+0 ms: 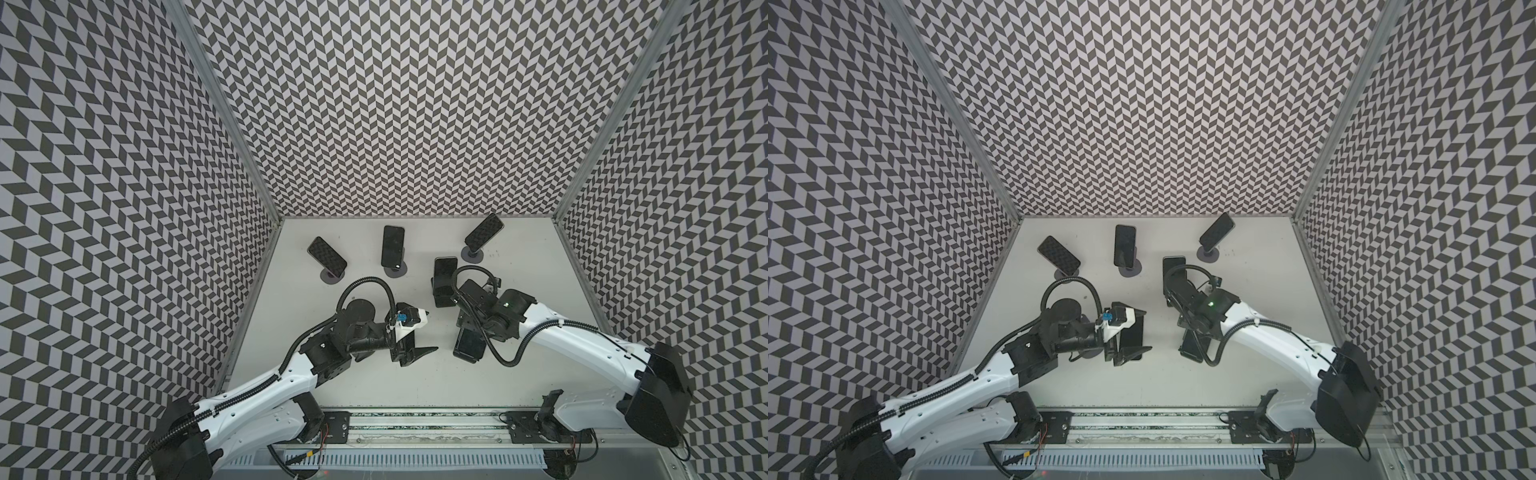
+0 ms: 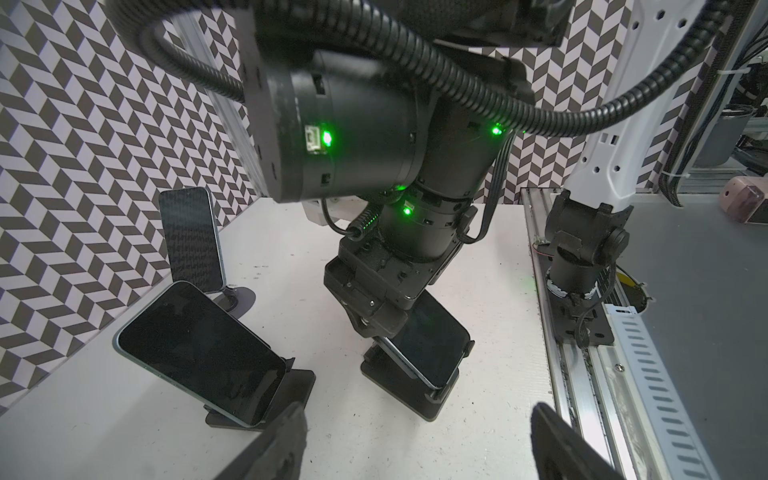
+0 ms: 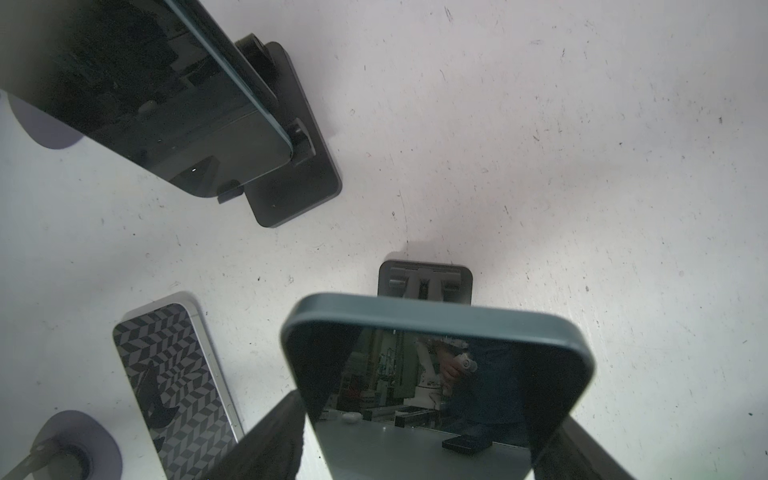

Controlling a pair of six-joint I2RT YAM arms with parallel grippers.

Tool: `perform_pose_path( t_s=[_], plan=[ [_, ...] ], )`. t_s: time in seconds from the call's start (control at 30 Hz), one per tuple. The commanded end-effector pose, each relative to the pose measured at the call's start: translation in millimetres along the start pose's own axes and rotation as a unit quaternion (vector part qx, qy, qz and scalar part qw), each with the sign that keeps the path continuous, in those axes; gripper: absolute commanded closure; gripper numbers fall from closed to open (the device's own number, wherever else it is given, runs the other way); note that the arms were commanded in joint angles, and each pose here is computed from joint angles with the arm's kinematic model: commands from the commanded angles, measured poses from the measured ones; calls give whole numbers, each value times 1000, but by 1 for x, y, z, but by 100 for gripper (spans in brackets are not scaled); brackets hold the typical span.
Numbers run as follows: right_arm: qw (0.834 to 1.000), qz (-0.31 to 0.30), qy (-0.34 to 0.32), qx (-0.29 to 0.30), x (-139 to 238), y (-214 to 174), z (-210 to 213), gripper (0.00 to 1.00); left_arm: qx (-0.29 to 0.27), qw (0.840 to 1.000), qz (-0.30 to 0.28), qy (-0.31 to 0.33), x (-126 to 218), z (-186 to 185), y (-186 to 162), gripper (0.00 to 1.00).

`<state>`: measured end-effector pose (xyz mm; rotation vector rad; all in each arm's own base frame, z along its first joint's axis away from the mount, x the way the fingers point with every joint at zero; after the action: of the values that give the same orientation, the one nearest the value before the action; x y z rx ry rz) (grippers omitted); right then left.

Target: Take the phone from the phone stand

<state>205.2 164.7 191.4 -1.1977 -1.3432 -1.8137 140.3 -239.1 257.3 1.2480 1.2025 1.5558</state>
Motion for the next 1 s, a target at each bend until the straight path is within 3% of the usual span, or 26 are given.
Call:
perform_pose_path(
  t_s=[0.0, 0.97],
  plan=[
    [1000, -4, 10, -11, 1, 3, 3, 18, -2, 1000, -1, -3, 3, -3, 1, 15],
    [1000, -5, 26, -5, 4, 3, 1, 29, 3, 1000, -5, 8, 6, -3, 2, 16]
  ],
)
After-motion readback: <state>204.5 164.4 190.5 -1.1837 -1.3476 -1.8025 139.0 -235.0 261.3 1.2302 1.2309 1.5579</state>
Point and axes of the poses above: each gripper's point midway between its finger pads, its own x axis back along the fingers, its own z axis along the line the jaws close on, y = z × x, the point moved 7 cm from there along x, back along the fingers, and after that the axes turned 3 degrees about x, right-handed, at the moved point
